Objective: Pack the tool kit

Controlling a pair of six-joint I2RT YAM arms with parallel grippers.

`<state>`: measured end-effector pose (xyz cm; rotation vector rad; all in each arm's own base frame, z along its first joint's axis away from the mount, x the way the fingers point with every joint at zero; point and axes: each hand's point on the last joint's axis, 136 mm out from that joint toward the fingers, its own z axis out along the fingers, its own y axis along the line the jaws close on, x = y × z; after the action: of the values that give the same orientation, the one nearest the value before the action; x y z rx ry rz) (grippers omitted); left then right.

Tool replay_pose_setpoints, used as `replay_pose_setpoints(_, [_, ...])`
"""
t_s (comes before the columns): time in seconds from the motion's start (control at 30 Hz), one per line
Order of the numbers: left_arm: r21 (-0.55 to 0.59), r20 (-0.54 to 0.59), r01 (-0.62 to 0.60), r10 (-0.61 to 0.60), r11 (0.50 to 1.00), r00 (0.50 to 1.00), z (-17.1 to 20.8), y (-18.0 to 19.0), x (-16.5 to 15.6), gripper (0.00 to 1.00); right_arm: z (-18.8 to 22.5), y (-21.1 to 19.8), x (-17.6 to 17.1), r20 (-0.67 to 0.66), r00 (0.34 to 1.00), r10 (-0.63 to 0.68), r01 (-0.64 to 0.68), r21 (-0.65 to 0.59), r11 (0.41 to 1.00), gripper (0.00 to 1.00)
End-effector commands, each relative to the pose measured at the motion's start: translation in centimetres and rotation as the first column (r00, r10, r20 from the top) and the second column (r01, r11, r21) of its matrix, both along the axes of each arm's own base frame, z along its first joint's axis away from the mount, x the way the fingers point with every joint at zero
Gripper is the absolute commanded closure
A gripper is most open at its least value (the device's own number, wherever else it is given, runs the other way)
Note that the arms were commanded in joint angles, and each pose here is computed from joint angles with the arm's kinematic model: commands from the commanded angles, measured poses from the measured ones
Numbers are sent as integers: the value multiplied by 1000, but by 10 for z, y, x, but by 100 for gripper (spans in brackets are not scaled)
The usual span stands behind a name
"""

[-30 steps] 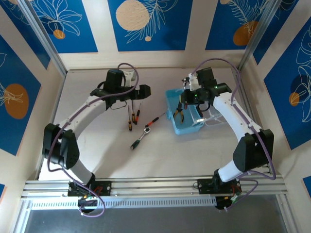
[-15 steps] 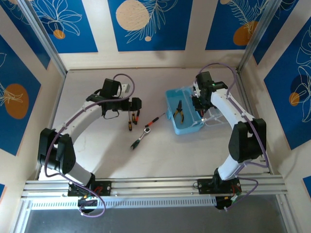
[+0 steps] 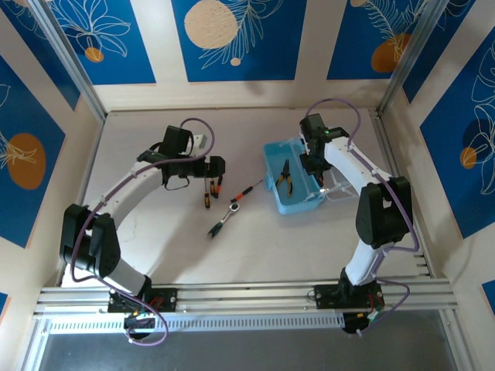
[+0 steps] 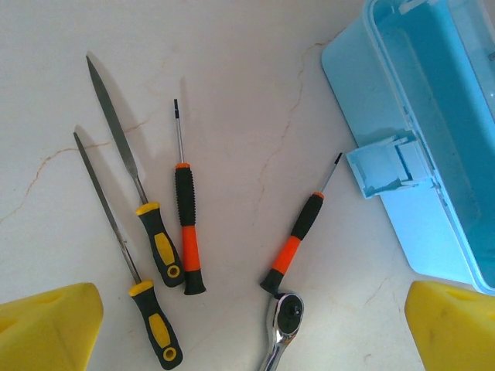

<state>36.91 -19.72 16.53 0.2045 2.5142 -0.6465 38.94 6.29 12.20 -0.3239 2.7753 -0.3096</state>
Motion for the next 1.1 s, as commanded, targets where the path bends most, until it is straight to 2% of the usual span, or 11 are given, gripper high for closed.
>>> replay_pose_setpoints(0.0, [-18,11,20,-20,1000,1000,7,-3,-3,0,16,2,11,45,999,8,-7,-17,1000,71])
replay_pose_setpoints(0.13, [-22,12,26,-25,999,1000,7,-5,-3,0,18,3,10,45,999,12,-11,-18,1000,65])
replay_pose_setpoints(0.4, [-24,8,29,-28,999,1000,6,-5,-3,0,29,12,8,61,998,31,-32,9,999,59])
replay_pose_setpoints(0.57, [-21,0,29,-29,999,1000,2,-4,-4,0,38,21,5,77,996,44,-49,61,997,58])
replay_pose_setpoints(0.77, [-10,-13,26,-26,1000,1000,-5,-3,-5,0,37,35,-2,71,996,49,-62,191,980,60])
replay_pose_setpoints(1.07, [8,-23,24,-24,1000,999,-12,0,-9,0,19,32,-13,22,1000,19,-24,246,969,60])
